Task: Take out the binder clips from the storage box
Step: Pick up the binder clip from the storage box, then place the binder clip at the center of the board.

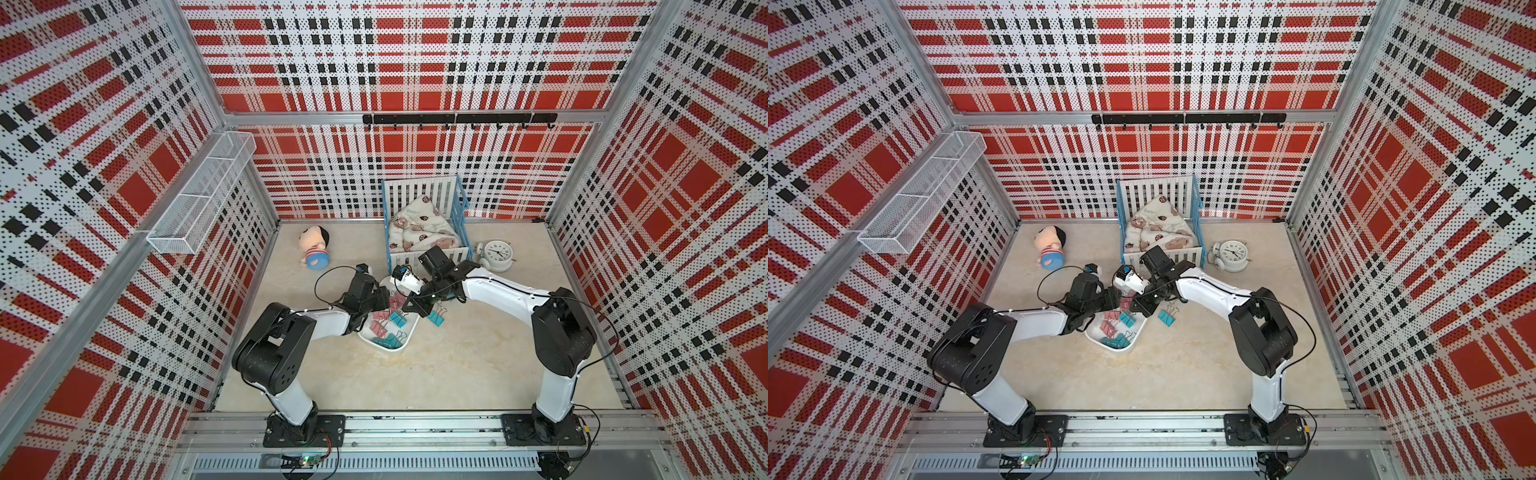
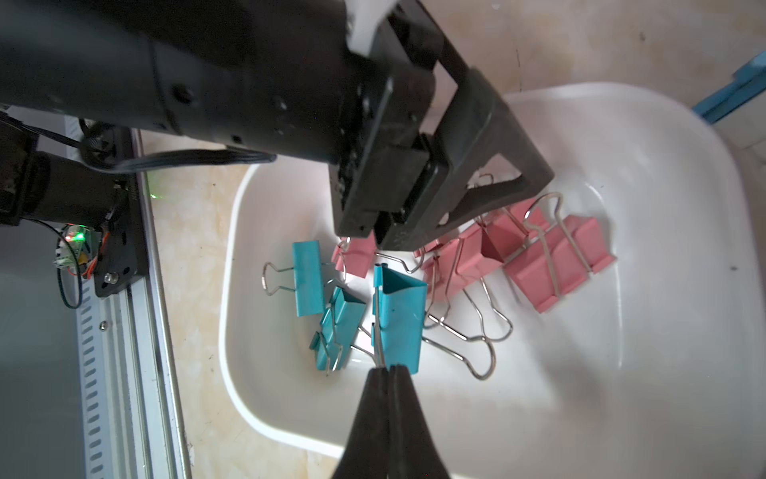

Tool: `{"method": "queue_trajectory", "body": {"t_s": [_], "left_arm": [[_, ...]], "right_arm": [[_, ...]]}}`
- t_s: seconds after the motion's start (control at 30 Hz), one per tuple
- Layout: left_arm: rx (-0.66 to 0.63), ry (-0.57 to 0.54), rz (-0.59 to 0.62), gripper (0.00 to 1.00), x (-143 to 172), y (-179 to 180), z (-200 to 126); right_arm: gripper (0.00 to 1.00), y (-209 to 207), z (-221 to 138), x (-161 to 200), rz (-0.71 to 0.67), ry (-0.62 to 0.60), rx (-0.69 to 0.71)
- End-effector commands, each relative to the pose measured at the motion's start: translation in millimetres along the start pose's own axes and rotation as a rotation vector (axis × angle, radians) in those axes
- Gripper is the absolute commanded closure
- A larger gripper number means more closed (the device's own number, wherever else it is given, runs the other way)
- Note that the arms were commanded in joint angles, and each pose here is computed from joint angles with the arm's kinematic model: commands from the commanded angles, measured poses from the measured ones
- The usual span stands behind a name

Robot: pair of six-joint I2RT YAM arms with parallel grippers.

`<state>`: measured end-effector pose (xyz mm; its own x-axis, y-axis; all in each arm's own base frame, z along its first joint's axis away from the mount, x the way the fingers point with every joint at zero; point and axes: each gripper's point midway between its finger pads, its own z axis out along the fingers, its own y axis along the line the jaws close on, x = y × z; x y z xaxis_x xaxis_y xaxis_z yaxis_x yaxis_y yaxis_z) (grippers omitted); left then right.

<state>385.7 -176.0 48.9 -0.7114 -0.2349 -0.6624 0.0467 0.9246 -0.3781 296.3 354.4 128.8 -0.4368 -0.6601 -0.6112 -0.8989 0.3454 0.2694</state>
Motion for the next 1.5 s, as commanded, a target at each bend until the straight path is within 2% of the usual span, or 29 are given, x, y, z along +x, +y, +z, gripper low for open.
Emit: {"method": "queue_trajectory", "body": {"t_s": [0.0, 0.3, 0.7, 0.97, 1.17, 1.47], "left_arm": [[-0.005, 0.012, -0.002, 0.32, 4, 4, -1], [-0.002, 0.013, 0.002, 0.32, 2, 2, -1], [0.006, 0.02, 0.006, 0.32, 3, 0, 3], [0.008, 0.021, 0.007, 0.32, 4, -1, 2], [0.008, 0.026, 0.003, 0.32, 6, 0, 4], [0.014, 0.027, 0.006, 0.32, 6, -4, 5]], "right_arm": [[0.99, 2, -26, -22, -0.038, -0.07, 0.038], [1.0, -34, -76, -11, 0.046, -0.136, 0.158], [1.0, -103, -141, 53, 0.322, -0.22, 0.323], [1.0, -122, -152, 90, 0.453, -0.232, 0.339], [1.0, -131, -145, 119, 0.533, -0.203, 0.35], [0.99, -144, -133, 132, 0.602, -0.207, 0.323]]}}
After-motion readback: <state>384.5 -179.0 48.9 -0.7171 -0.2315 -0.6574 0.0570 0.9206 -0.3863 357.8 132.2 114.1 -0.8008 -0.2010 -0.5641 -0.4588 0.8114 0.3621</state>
